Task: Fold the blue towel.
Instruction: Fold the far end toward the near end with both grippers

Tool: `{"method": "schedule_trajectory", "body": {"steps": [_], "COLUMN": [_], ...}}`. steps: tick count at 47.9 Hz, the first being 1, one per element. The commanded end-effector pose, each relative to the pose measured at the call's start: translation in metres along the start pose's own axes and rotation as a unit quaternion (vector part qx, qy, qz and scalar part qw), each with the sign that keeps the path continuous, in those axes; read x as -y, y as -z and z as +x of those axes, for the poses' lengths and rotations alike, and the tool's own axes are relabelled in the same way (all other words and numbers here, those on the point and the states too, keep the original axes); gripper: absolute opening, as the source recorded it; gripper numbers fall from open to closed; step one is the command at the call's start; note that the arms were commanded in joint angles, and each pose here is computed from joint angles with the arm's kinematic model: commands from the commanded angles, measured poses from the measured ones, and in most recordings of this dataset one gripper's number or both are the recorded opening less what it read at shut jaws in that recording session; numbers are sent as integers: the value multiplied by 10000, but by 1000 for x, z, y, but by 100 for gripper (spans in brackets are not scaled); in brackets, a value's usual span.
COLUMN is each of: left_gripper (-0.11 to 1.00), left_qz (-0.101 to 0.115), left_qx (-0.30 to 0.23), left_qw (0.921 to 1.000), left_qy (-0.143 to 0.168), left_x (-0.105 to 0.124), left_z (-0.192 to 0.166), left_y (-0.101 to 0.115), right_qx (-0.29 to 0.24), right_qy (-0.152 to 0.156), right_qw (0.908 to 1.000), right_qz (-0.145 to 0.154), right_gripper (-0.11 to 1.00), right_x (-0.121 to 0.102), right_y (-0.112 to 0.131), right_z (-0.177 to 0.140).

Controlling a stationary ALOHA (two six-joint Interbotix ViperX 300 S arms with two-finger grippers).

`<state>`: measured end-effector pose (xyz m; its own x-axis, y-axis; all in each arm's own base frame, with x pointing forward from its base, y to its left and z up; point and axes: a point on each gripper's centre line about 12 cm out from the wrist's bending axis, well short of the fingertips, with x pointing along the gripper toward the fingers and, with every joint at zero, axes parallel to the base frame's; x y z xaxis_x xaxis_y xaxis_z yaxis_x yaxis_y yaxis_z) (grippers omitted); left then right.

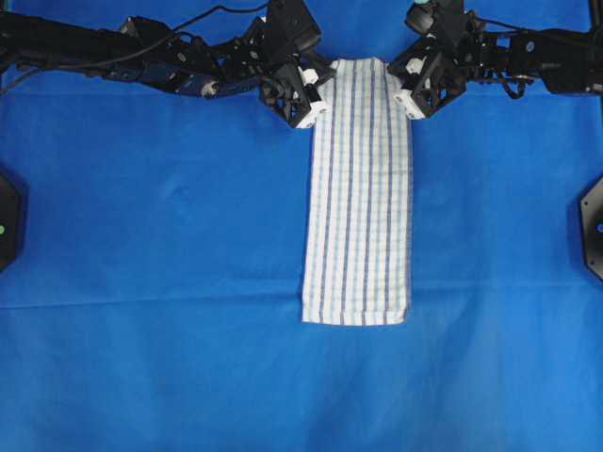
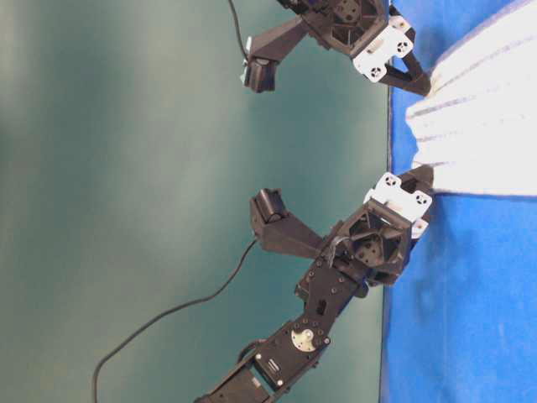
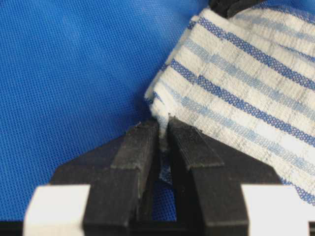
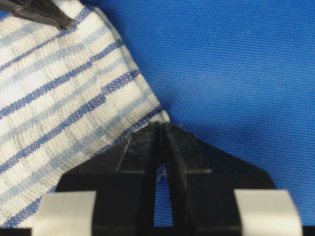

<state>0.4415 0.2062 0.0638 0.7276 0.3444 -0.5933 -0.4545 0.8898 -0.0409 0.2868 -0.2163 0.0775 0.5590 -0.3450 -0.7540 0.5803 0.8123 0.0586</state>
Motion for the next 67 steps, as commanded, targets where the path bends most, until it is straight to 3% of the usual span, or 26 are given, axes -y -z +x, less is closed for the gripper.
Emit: {"method": "schedule_trajectory", "body": {"steps": [1,21,33,49,67], "left_gripper": [4,4,4,4,4], "left_qz": [21,59,26,155,524], "left_qx": [30,451,621,654,374], "left_qw": [10000,9988,9976,9977,9966], "left_qy": [22,-200,-288,-86,511], "left_x": [3,-24,-34,-9,53], "left_z": [-5,-18,-26,-52,-88], "left_y": [-6,-42,-57,-61,-26], "right_qx": [-27,336,444,775,844], "right_qy": [51,292,353,242,-366], "right_qw": [10000,9989,9984,9966,9948], "right_qz": [-1,111,3,-102,-447], "right_gripper": [6,6,6,6,6], "right_x": [3,19,22,5,-61], "right_y": [0,-27,-39,-44,-21], "right_z": [-1,-18,-20,-54,-99]}}
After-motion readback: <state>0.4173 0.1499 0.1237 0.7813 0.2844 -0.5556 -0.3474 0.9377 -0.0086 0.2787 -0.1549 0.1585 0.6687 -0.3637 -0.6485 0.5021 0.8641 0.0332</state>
